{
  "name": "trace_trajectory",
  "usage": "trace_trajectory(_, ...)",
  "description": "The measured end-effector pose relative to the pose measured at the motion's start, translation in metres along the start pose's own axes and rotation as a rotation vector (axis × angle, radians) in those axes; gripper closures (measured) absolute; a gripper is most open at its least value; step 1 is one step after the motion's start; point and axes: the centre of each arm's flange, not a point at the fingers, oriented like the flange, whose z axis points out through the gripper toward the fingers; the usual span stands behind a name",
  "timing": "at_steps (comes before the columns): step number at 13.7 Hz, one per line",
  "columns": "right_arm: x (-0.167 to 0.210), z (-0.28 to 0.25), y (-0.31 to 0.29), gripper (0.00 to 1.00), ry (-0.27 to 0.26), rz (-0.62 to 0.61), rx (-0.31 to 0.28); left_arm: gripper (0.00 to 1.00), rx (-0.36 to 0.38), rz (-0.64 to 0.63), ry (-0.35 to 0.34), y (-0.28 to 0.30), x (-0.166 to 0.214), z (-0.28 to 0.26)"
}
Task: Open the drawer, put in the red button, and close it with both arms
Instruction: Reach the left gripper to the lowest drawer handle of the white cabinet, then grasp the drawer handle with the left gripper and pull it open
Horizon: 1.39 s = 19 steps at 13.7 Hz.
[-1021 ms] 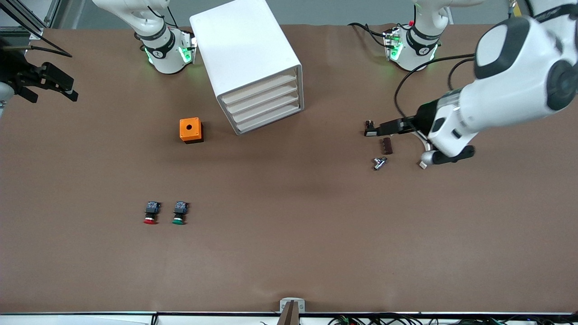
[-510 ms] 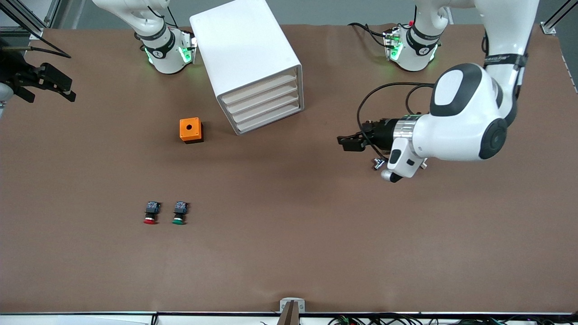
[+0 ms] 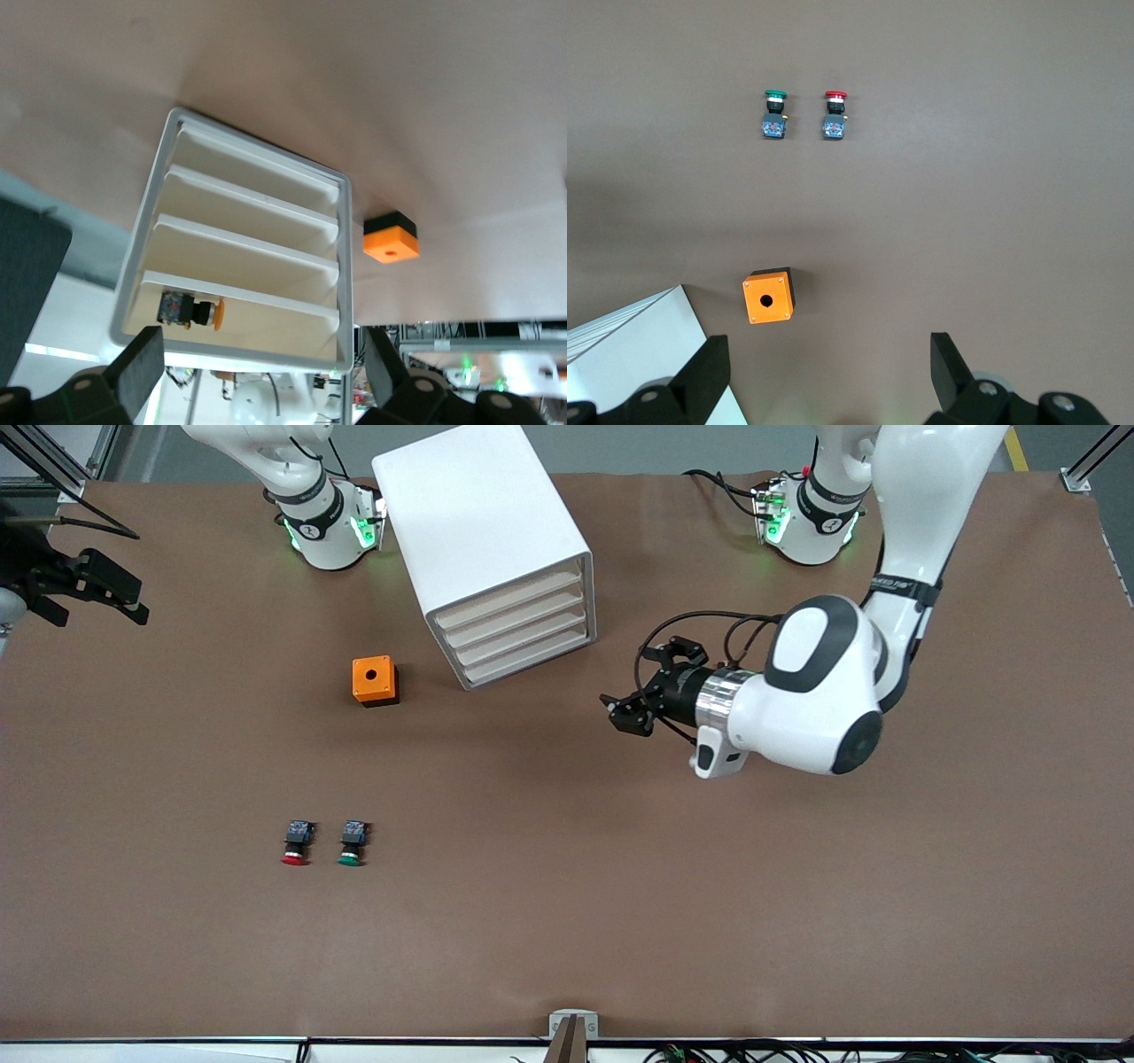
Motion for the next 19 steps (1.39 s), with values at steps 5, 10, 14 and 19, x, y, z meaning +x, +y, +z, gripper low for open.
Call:
trace_trajectory(5,0.000,0.000,0.000,0.00,0.000,0.000,0.000,0.00,0.125,-0.363,-0.001,0.016,0.014,0.082)
trace_trajectory(10,0.000,0.001,0.000,0.00,-0.001,0.000,0.000,0.00,0.321,-0.747,-0.056,0.011,0.055,0.131)
trace_trajectory(14,0.000,0.001,0.000,0.00,-0.002,0.000,0.000,0.00,0.438,-0.949,-0.098,0.008,0.077,0.159)
trace_trajectory(19,0.000,0.001,0.000,0.00,-0.001,0.000,0.000,0.00,0.616,-1.138,-0.131,-0.002,0.117,0.211)
